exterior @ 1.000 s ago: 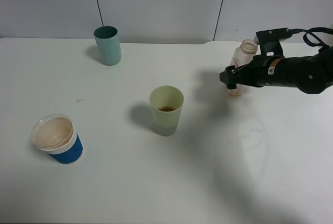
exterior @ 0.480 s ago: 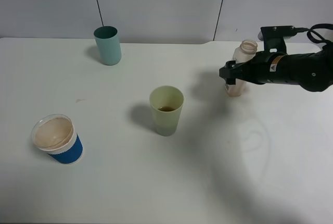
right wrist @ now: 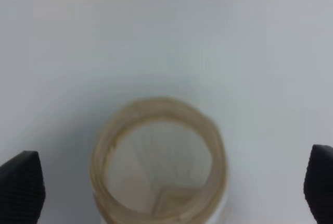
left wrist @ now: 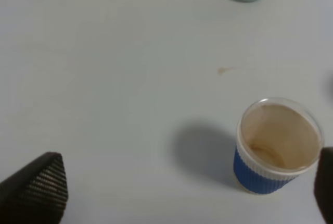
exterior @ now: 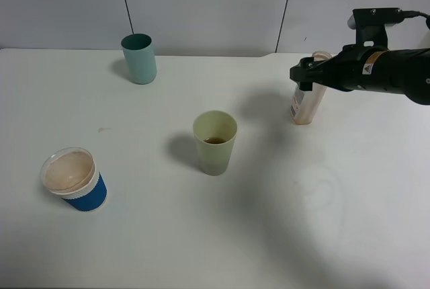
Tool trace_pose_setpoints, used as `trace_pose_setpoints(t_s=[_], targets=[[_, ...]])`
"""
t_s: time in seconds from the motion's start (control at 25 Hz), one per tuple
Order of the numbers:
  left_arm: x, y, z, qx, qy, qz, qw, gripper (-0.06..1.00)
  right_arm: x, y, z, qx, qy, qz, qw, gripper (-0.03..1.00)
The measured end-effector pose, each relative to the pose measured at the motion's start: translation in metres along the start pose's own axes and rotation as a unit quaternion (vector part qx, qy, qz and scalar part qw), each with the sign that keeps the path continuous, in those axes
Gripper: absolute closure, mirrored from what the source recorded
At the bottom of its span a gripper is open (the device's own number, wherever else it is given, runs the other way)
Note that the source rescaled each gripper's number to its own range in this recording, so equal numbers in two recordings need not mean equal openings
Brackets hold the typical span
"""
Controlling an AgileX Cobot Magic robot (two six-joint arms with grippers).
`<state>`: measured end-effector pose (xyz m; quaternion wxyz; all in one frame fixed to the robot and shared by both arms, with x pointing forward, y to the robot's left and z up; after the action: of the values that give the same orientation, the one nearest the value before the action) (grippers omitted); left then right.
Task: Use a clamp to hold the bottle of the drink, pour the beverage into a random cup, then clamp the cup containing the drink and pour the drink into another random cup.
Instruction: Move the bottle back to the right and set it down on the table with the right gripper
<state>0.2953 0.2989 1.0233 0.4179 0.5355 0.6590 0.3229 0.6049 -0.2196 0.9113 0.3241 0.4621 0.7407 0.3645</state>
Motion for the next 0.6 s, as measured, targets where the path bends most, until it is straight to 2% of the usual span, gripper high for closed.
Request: trace_pose_setpoints(t_s=[0.6], targets=[[0.0,0.0,0.0,0.0,0.0,0.0,1.0,0.07,-0.008,0.045,-0.042,-0.064,-0.022,-0.007,0.998,-0.03]])
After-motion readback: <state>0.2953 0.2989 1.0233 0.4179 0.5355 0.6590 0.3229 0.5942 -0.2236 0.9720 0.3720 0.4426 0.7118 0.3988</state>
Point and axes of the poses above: a point on each arm's last joint axis where the gripper is mounted, z pointing out along that axis toward the gripper, x along the wrist's bending axis when the last joint is at zero, y = z × x, the point moved 7 cm from there along z, pointing out along that axis toward the gripper, and after that the axes turned 12 degrees about -z, right-handed, at the moved point
